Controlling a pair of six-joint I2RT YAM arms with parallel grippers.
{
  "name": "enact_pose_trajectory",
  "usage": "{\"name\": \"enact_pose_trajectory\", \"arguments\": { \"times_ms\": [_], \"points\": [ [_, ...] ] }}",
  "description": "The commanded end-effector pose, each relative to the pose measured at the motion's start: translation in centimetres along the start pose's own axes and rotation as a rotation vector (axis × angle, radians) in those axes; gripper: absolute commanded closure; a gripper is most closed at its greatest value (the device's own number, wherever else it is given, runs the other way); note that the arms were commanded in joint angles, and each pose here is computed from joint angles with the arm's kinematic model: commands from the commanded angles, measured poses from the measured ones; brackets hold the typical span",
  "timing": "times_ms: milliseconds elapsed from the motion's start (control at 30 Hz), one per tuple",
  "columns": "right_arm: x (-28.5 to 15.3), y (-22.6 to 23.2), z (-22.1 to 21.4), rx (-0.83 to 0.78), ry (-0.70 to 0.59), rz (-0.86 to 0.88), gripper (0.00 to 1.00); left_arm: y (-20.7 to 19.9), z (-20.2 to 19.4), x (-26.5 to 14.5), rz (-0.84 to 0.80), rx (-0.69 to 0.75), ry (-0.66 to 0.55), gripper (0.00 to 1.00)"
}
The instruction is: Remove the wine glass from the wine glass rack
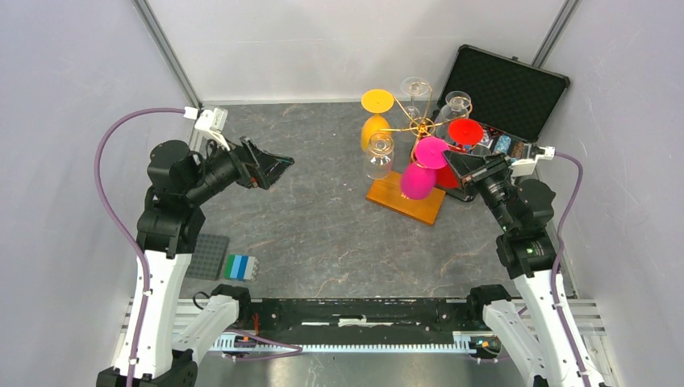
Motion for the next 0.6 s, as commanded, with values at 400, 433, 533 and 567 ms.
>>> {"name": "enact_pose_trajectory", "arguments": {
  "times_ms": [400,433,533,567],
  "points": [
    [-1.5,5.8,0.7,-0.009,0.01,0.083,1.0,-0.7,0.9,0.0,-0.028,-0.009,-0.022,0.0],
    [-1.6,5.7,0.5,-0.003,0.024,0.078,1.0,-0.7,0.8,0.0,-0.026,-0.011,-0.02,0.0],
    [-1.8,5.7,0.1,-0.001,0.043,0.071,1.0,-0.6,0.8,0.1,-0.024,-0.018,-0.017,0.0],
    [-1.9,5.8,0.0,-0.006,0.055,0.072,1.0,-0.6,0.8,0.1,-0.024,-0.017,-0.019,0.0]
  ]
}}
Point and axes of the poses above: each gripper's point midway between its finger pads, its own x axis out along the fingers, its own y axis along the line the jaws close on, z = x × y, the point moved 1 cm from there along -x, back along the fingers, and after that the axes turned 3 degrees about x, right-handed, at the moved point
